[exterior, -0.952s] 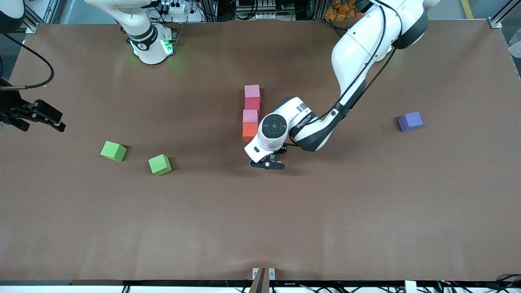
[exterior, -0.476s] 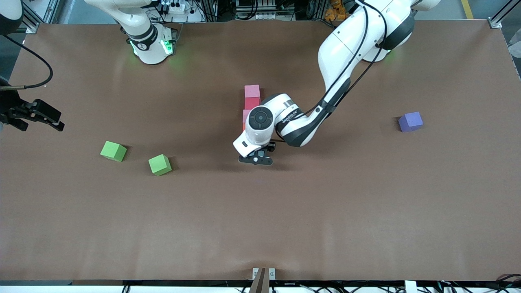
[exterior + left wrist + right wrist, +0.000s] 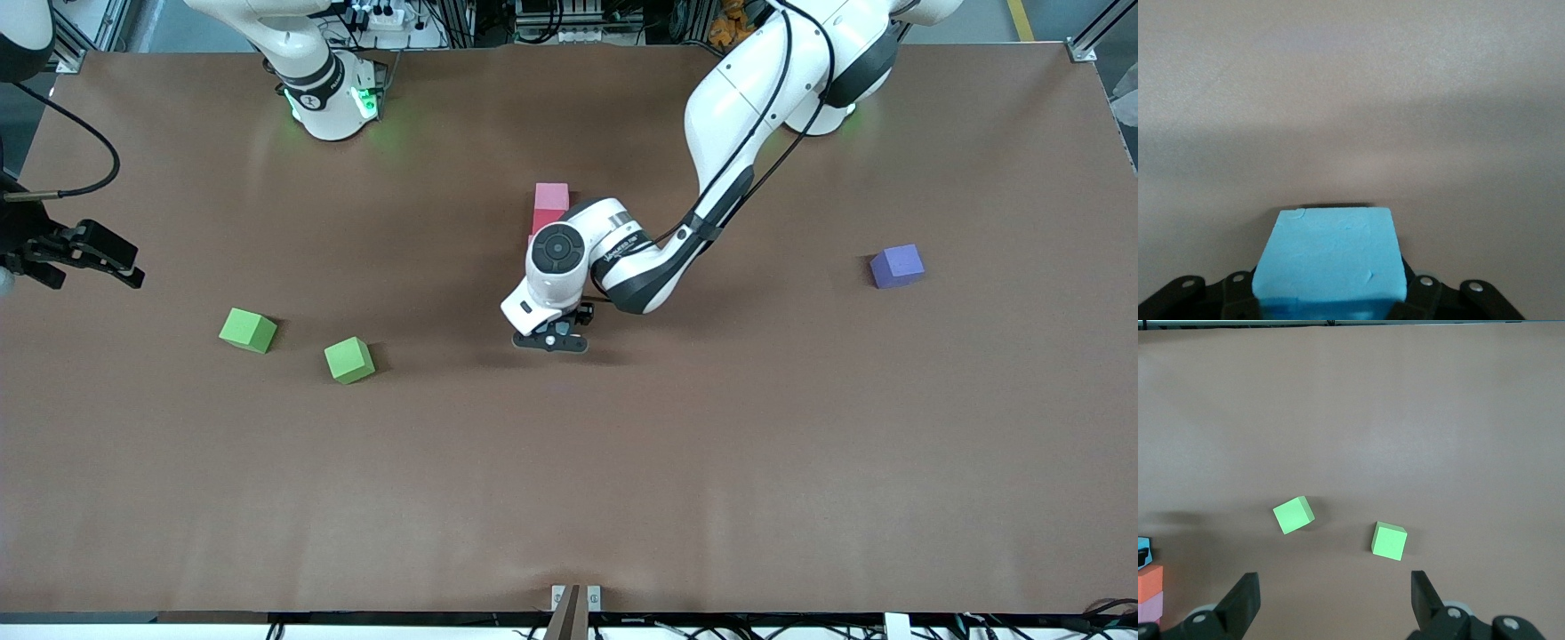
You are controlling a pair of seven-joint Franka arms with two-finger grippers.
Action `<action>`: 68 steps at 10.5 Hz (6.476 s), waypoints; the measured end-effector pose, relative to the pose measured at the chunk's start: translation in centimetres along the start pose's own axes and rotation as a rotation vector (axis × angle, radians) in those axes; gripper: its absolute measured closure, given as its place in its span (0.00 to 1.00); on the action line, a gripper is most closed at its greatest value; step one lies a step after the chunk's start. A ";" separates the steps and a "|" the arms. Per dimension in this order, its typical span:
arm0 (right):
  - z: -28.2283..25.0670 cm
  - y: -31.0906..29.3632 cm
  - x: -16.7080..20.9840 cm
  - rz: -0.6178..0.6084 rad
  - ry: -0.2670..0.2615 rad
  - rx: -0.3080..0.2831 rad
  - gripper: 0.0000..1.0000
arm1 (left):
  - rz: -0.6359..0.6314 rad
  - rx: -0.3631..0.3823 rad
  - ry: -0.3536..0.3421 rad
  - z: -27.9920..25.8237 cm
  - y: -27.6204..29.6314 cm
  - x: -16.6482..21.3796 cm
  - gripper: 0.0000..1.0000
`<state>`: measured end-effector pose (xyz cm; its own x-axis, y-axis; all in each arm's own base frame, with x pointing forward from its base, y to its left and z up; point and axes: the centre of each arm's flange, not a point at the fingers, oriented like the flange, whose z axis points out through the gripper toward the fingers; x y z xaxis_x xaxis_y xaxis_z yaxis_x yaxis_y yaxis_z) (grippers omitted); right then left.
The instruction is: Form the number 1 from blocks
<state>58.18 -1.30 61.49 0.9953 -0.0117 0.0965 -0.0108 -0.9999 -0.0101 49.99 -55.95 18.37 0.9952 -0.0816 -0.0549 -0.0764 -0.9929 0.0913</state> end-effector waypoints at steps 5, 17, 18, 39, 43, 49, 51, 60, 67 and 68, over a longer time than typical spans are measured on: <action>0.0 0.0 0.0 0.000 0.000 0.000 0.00 | -0.035 -0.004 0.056 -0.3 -1.9 2.4 0.38; 0.3 1.1 0.1 0.011 -0.005 -0.002 0.00 | -0.025 -0.029 0.083 0.3 1.2 0.1 0.38; 0.3 1.1 0.1 0.011 -0.006 -0.002 0.00 | -0.022 -0.026 0.086 0.3 1.3 0.0 0.38; 0.4 1.4 0.1 0.009 -0.007 -0.003 0.00 | 0.018 0.097 0.080 -3.7 2.7 -2.0 0.00; 0.5 1.5 0.1 0.010 -0.008 -0.003 0.00 | -0.115 0.145 0.085 -10.7 -3.0 2.8 0.00; 0.5 1.7 0.2 0.014 -0.008 -0.003 0.00 | -0.429 0.146 0.076 -23.2 -21.7 11.4 0.00; 0.5 2.1 0.1 0.020 -0.007 -0.004 0.00 | -0.507 0.151 0.082 -27.6 -28.1 12.1 0.00; 0.5 2.3 0.2 0.024 -0.007 -0.004 0.00 | -0.435 0.130 -0.064 -33.5 -39.5 -0.2 0.00; 0.5 2.6 0.2 0.028 -0.007 -0.004 0.00 | -0.222 0.084 0.119 -43.3 -42.0 -0.6 0.00; 0.4 2.6 0.2 0.029 -0.006 -0.004 0.00 | -0.200 0.080 0.142 -44.5 -41.8 -0.5 0.00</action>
<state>58.42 -3.90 61.05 0.9951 -0.0403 0.0902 -0.0396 -0.9992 -0.0086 55.41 -10.54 58.81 0.9892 0.1246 0.0766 0.1240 -0.9922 0.0130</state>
